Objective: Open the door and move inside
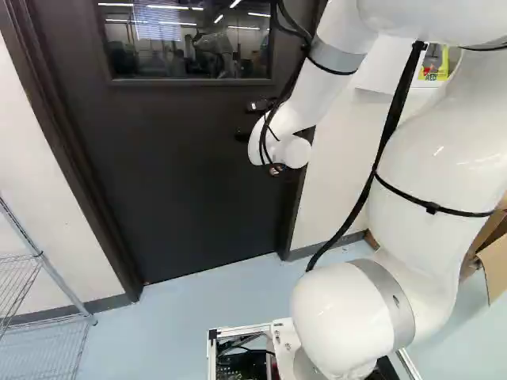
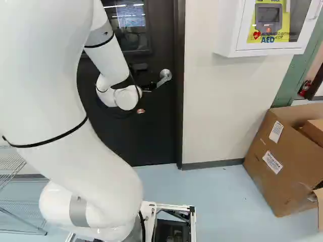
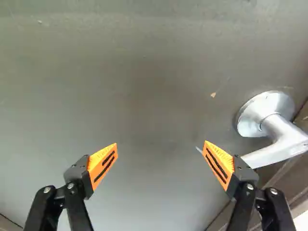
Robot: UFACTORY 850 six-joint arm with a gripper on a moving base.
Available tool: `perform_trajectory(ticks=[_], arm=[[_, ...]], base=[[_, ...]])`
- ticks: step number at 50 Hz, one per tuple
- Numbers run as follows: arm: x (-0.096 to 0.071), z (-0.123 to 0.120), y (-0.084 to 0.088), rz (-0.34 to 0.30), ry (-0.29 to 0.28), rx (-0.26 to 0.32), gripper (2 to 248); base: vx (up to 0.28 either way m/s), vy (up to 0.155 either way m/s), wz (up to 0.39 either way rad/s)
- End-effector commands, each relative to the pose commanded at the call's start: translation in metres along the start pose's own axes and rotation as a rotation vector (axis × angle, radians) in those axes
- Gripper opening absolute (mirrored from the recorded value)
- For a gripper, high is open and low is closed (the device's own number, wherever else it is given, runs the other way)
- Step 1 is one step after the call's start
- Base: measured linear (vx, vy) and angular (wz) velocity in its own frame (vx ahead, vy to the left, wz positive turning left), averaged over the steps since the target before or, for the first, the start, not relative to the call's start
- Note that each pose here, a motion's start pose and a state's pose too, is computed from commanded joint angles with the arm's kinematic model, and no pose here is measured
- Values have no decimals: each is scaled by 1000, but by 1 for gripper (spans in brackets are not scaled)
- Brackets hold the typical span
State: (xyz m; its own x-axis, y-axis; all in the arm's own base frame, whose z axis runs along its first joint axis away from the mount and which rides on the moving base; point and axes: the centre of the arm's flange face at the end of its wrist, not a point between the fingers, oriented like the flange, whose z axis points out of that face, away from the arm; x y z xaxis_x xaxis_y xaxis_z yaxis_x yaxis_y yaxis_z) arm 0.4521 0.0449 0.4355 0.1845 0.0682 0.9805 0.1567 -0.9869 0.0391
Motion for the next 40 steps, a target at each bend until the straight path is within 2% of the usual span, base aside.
perform_trajectory(ticks=[30, 40], arm=[[-30, 8, -1, 4, -69, 4, 247], [-42, 0, -3, 5, -95, 7, 247]], base=[[0, 0, 0], [0, 0, 0]])
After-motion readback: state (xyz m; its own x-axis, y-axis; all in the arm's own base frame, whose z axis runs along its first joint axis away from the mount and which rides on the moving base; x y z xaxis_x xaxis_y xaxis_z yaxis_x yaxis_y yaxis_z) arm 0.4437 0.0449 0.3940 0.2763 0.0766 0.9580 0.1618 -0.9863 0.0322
